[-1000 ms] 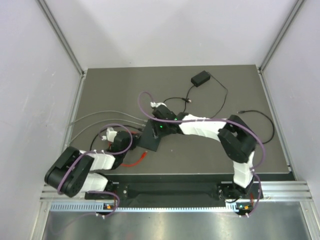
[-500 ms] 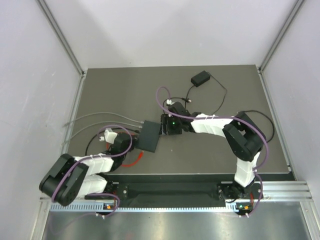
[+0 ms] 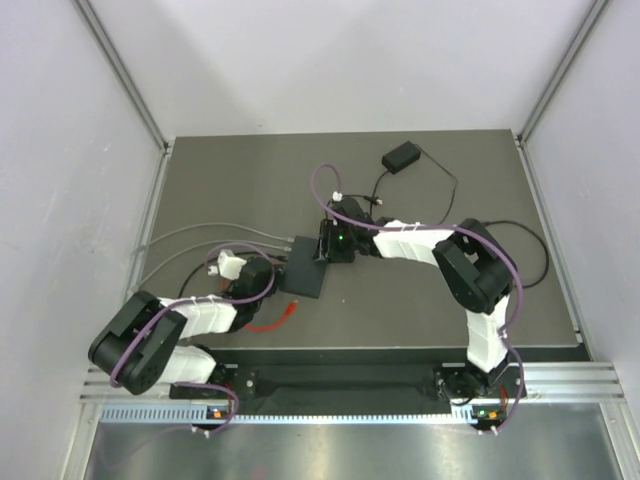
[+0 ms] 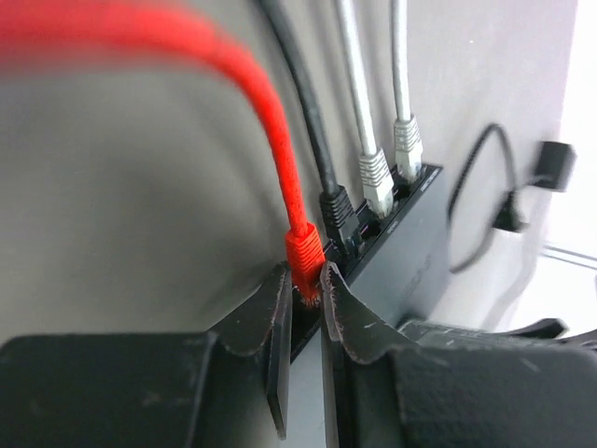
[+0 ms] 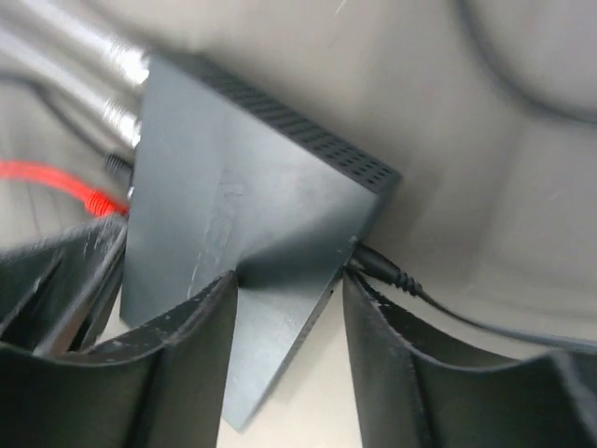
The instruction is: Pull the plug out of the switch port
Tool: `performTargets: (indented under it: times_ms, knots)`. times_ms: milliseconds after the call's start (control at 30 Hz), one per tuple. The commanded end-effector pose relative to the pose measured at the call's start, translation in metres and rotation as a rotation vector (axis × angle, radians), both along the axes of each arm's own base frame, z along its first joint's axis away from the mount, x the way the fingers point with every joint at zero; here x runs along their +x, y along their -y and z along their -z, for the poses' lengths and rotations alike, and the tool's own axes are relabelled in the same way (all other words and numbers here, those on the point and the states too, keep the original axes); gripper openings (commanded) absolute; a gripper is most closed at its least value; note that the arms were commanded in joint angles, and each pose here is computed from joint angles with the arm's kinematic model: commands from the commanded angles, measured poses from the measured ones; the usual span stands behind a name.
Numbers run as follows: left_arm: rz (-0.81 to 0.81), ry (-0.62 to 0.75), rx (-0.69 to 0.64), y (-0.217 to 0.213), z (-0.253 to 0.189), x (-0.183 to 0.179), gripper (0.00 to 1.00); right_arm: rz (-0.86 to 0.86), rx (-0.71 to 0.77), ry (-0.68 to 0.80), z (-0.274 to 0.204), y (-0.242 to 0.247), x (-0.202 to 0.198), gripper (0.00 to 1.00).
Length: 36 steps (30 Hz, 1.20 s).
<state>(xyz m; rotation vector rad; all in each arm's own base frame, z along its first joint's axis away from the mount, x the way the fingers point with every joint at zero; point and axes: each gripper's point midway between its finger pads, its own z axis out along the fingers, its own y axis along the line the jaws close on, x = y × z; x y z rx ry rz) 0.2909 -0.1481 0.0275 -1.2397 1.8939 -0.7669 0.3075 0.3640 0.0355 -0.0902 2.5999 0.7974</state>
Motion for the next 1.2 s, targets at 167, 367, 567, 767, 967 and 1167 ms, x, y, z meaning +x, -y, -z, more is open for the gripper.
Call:
performTargets:
  times_ms: [167, 367, 567, 767, 967, 1167]
  knots:
    - [0.022, -0.048, 0.083, -0.007, 0.016, -0.027, 0.00, 0.072, -0.053, 0.120, -0.009, 0.021, 0.073, 0.34]
    - [-0.041, 0.027, -0.011, -0.018, 0.015, -0.033, 0.00, 0.038, -0.071, 0.128, -0.011, 0.030, 0.076, 0.30]
    - [0.071, 0.126, 0.022, 0.000, -0.029, -0.020, 0.00, -0.021, 0.000, 0.117, -0.018, 0.021, 0.059, 0.47]
    - [0.406, 0.299, 0.022, 0.052, -0.111, -0.025, 0.00, -0.113, -0.032, 0.152, -0.064, 0.042, 0.019, 0.70]
    - [0.794, 0.389, -0.050, 0.093, -0.141, -0.075, 0.00, -0.187, -0.050, 0.269, -0.118, 0.088, -0.029, 0.84]
    - [1.090, 0.446, -0.064, 0.112, -0.151, -0.117, 0.00, -0.432, 0.205, 0.345, -0.175, 0.069, -0.074, 0.82]
